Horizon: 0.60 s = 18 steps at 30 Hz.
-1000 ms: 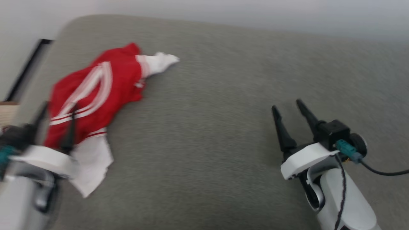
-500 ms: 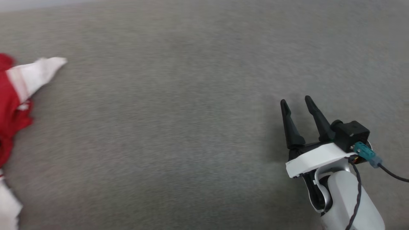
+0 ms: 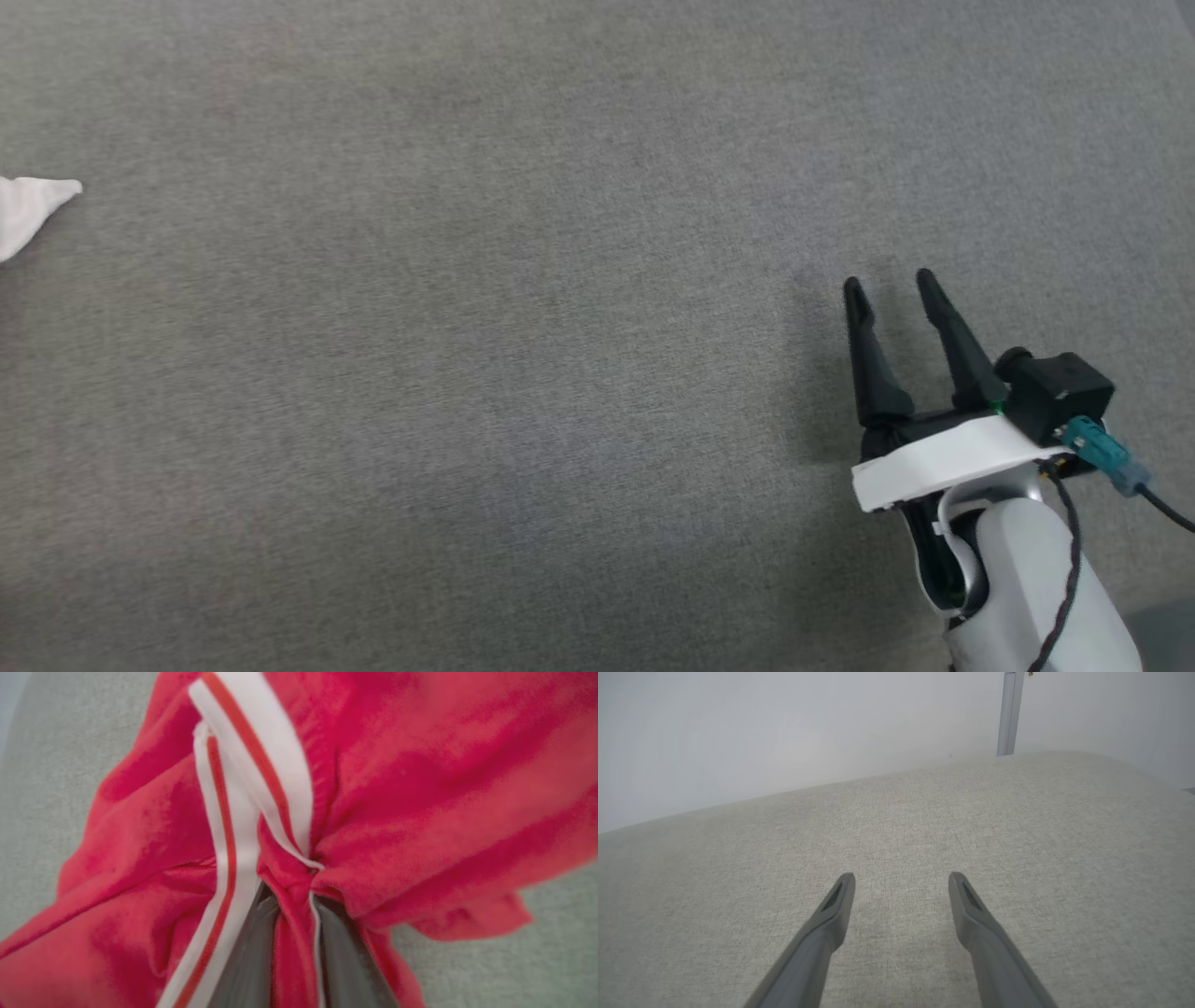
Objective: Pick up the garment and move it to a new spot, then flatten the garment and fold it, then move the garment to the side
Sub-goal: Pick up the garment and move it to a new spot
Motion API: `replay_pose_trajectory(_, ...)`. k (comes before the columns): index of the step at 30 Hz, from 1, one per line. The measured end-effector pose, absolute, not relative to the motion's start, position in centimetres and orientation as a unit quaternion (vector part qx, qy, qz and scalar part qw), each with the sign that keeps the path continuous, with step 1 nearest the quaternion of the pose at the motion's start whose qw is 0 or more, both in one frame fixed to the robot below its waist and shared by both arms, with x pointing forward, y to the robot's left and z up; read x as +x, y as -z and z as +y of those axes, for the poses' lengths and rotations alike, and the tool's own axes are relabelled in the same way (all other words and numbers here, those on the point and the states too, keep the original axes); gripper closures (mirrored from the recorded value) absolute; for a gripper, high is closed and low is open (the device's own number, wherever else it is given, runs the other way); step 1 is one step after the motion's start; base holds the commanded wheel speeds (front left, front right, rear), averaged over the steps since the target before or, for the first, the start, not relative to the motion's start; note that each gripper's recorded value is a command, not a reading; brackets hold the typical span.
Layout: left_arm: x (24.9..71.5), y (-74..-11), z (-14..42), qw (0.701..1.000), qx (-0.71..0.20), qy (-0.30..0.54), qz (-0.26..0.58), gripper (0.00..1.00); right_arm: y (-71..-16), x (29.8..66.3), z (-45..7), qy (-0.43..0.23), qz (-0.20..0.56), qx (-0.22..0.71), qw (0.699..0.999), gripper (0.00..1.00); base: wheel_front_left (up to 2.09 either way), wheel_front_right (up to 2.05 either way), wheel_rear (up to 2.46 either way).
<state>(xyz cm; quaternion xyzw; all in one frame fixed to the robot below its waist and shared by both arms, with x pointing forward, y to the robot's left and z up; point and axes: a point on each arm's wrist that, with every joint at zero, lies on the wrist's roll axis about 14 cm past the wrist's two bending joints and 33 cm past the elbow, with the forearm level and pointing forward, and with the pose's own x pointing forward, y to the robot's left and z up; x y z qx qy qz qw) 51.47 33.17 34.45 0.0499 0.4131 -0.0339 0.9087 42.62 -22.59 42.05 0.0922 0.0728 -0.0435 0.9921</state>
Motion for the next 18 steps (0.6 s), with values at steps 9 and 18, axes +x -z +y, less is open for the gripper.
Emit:
replay_pose_trajectory(9,53.9,-40.1,27.5,0.947,0.04,0.106,0.301,1.0,-43.2,42.3,-21.6,0.034,0.059,0.112,0.991,0.0,0.0,0.0,0.0)
replay_pose_trajectory(18,53.8,-49.1,12.7,0.928,-0.009,0.315,0.198,1.0,-44.9,41.2,-21.7,0.039,0.039,0.135,0.989,0.0,0.0,0.0,0.0)
